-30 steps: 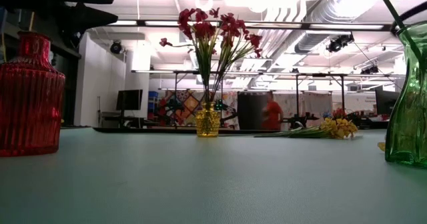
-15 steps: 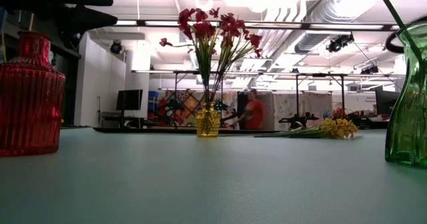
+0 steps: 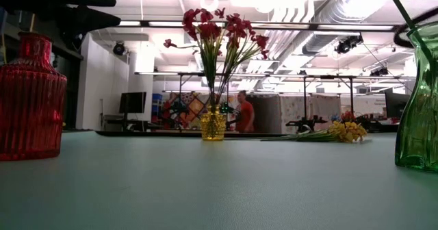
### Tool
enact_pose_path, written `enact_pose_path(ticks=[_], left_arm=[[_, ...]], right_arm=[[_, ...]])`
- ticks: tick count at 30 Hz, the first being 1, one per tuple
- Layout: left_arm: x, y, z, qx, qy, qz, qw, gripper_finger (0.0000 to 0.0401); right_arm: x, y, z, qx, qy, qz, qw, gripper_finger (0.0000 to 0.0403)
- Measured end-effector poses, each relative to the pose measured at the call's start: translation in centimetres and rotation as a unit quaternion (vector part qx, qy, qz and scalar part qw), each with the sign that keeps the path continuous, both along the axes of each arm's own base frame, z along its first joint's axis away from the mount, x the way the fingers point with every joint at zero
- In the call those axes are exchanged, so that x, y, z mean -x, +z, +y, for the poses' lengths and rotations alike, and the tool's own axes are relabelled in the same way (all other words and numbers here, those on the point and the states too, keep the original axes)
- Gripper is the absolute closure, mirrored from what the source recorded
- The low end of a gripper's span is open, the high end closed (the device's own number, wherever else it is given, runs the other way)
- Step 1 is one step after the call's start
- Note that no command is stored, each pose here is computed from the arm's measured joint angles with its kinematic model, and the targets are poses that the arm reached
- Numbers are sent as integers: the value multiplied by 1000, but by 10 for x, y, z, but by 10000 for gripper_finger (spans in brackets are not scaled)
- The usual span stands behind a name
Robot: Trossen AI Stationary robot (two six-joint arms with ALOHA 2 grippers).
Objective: Sort flowers into vase by color
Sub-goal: Put the bottom yellow tulip into the green vase
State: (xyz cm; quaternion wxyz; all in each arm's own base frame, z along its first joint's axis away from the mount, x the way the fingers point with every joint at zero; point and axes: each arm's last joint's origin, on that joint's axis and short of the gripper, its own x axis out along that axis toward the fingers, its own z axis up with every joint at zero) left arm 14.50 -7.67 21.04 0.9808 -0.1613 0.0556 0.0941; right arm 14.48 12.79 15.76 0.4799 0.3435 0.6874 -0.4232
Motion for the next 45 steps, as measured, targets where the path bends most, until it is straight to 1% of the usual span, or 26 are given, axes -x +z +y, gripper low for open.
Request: enact_pose_path(ticks=[4,8,11,17,22,26,30,36,39,41,43,45], left_arm=[[0,0,0,-2,0,1,1000,249],[0,0,0,-5,0,2,1000,249],[0,0,0,-5,-1,1,1000,249],[0,0,0,-5,-1,1,1000,249],[0,0,0,-5,-1,2,1000,249],[0,0,0,-5,0,2,1000,249],[0,0,0,-5,-1,2,1000,249],[0,0,0,-6,0,3,1000,249],[0,0,0,-6,-1,3,1000,249],[0,0,0,-6,0,3,1000,249],[0,0,0,-6,0,3,1000,249],[0,0,0,-5,0,2,1000,249]], right_arm=[[7,-7,-4,-9,-6,29,1000,235],[7,-8,-4,-10,-6,28,1000,235],[5,-9,-3,-9,-9,17,1000,235],[-3,-10,1,-16,-8,-36,999,235],[0,-10,-1,1,-25,-20,999,235],[2,-10,-2,8,-28,-13,1000,235],[0,-10,-2,12,-26,-27,999,235],[4,-23,-5,3,-39,-37,999,240],[7,-27,-7,2,-40,-35,999,257],[7,-27,-7,3,-37,-35,999,280],[5,-25,-6,5,-35,-33,999,317],[6,-20,-5,15,-26,-18,999,367]])
